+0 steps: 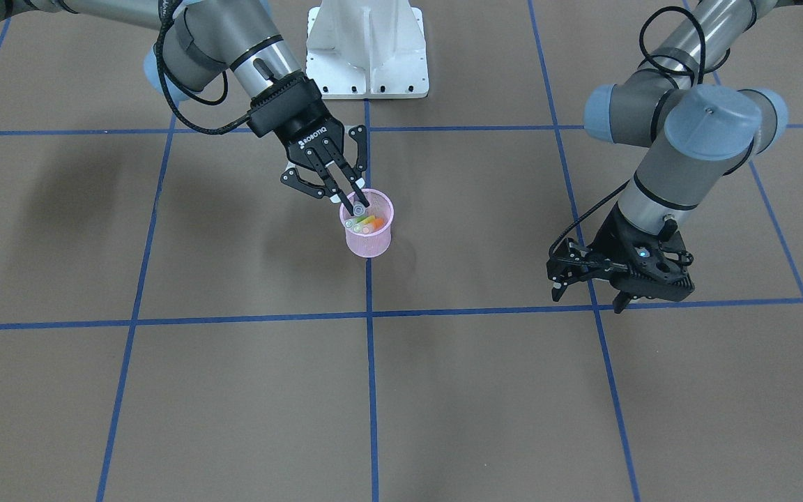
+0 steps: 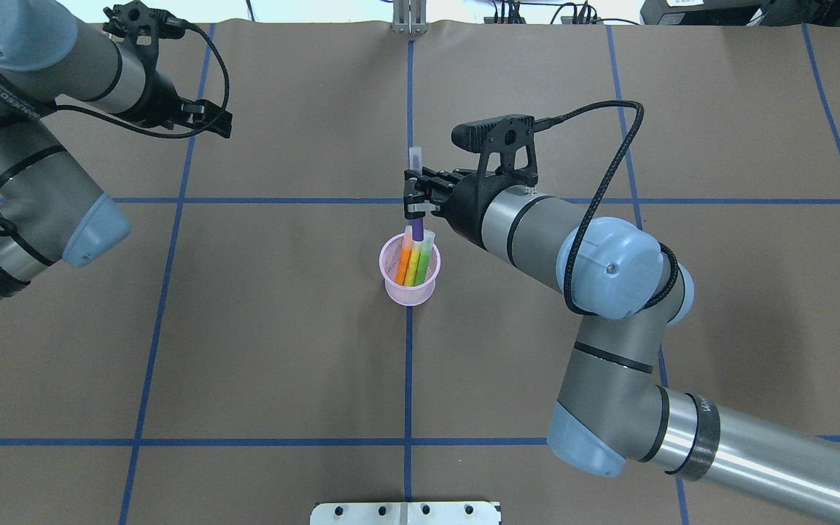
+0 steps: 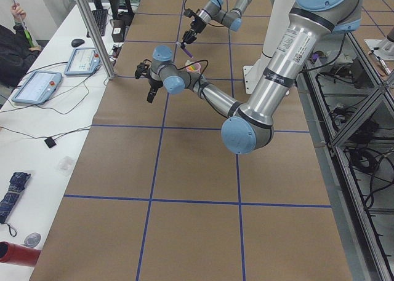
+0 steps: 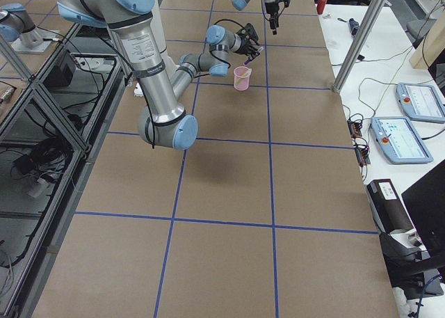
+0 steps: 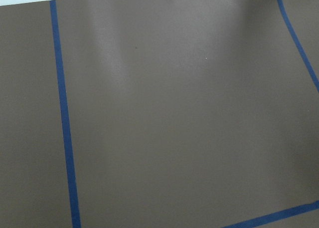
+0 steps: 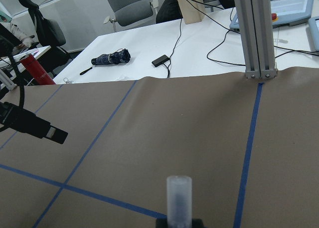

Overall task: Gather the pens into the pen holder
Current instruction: 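Carry the purple marker over the cup and lower it in with the right gripper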

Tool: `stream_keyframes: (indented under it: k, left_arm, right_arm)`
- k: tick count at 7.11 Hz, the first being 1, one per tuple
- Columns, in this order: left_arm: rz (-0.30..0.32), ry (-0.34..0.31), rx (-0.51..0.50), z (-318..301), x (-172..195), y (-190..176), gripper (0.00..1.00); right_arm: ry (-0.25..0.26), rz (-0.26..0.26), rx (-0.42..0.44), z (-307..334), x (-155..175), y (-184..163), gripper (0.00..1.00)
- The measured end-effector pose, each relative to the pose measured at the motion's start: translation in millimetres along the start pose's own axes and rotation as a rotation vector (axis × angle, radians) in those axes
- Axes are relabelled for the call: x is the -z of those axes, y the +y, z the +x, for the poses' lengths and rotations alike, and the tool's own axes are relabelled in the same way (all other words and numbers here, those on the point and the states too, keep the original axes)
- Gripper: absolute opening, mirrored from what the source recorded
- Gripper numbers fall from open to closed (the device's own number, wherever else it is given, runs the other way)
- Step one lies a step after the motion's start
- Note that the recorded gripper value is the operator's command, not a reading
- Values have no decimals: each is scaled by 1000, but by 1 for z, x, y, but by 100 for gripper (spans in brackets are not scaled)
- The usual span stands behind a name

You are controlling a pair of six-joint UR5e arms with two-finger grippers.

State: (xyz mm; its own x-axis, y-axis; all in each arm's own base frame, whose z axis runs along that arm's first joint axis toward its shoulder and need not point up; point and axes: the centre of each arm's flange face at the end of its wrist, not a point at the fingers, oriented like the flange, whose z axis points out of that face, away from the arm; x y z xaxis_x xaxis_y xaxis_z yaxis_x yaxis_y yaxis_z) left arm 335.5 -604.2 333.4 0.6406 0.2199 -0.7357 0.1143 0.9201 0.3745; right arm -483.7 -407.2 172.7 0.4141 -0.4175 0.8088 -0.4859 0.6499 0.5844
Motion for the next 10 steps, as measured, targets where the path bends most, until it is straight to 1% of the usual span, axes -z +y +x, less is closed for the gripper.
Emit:
stream_keyframes:
  k: [2, 7, 8, 9, 10]
  left_arm:
    - [-2, -16, -36, -9, -2, -3, 99]
    - [-11, -27, -40, -15, -6, -2, 99]
    - [-14, -29, -38, -17, -8, -2, 99]
    - [-16, -31, -37, -18, -10, -2, 99]
    - [-18, -33, -36, -19, -12, -1, 99]
  right_arm:
    - [12, -5, 18, -9, -6, 21, 0]
    - [50, -13, 35, -15, -23, 50, 0]
    - [57, -11, 38, -16, -25, 54, 20]
    - [61, -9, 40, -16, -26, 56, 55]
    - [65, -3, 40, -17, -27, 56, 98]
